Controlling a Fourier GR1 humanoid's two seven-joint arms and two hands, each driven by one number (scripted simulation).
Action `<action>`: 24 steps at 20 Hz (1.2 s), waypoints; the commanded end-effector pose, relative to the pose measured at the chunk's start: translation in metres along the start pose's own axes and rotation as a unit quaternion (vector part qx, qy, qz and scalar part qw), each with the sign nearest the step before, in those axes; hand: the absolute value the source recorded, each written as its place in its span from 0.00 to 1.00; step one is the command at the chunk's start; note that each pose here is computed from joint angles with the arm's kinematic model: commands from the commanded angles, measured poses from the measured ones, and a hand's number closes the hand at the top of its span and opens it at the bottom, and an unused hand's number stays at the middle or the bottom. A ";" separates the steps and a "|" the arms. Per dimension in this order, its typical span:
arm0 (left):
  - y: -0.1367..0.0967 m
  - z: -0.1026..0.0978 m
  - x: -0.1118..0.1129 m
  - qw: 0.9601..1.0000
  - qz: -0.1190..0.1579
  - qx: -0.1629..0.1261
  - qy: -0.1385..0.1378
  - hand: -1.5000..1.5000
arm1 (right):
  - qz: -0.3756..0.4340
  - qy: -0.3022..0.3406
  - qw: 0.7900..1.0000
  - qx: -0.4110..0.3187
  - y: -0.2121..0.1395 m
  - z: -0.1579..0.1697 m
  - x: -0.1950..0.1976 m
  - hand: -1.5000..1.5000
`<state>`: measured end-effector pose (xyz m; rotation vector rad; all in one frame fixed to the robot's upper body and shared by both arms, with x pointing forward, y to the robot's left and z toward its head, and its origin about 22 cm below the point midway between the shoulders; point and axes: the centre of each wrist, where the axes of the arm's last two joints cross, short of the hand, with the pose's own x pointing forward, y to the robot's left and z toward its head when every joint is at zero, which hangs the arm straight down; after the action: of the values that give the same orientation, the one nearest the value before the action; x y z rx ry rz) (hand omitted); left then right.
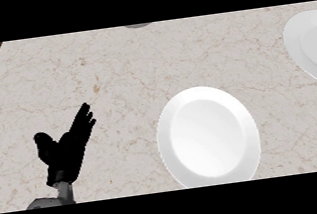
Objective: Pick the squash from the plate and place it in the plate
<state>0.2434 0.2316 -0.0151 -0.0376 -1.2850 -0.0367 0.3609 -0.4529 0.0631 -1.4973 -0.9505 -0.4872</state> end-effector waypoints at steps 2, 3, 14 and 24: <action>0.002 0.002 -0.011 0.999 -0.006 0.004 0.036 0.50 | -0.101 -0.032 0.994 -0.041 -0.013 -0.011 0.007 0.00; 0.000 0.004 -0.020 0.999 -0.004 0.007 0.037 0.50 | -0.118 -0.034 0.991 -0.049 -0.009 -0.004 0.000 0.00; 0.005 0.002 -0.014 0.999 0.005 0.020 0.044 0.50 | -0.251 -0.021 0.968 0.018 -0.027 -0.019 -0.068 0.00; 0.022 0.021 -0.017 0.998 0.001 0.031 0.051 0.50 | -0.216 -0.048 0.969 0.114 -0.034 0.025 -0.119 0.00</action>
<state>0.2328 0.2487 -0.0209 0.0071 -1.2578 -0.0055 0.2792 -0.4740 -0.0031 -1.1318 -1.3740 -0.6438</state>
